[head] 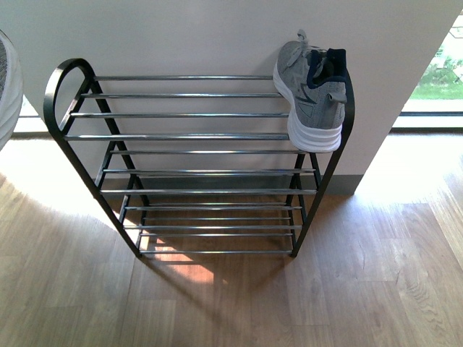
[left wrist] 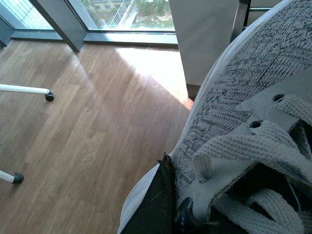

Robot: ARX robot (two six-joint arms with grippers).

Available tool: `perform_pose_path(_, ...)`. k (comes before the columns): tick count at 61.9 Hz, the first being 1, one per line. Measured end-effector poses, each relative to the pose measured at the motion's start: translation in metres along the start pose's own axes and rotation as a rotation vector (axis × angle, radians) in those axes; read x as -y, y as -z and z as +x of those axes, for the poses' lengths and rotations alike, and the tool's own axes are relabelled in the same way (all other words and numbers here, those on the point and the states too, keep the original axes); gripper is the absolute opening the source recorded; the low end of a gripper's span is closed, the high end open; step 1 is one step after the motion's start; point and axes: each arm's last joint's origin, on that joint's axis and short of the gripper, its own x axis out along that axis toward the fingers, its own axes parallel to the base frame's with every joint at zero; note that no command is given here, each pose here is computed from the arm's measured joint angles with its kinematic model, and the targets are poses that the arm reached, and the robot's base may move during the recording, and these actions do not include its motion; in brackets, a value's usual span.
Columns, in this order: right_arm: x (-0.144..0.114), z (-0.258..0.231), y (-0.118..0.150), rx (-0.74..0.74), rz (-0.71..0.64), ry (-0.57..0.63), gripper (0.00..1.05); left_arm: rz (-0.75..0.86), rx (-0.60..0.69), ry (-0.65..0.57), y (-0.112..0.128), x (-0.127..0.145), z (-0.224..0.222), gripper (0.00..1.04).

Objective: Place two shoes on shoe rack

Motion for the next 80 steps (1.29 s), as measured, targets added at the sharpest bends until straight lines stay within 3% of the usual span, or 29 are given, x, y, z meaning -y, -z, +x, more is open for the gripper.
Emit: perform_pose_path(80,0.0,-0.038,-0.001,0.006,0.0,0.001,0.01,0.0,0.0,0.0,0.0,0.0,0.0,0.02)
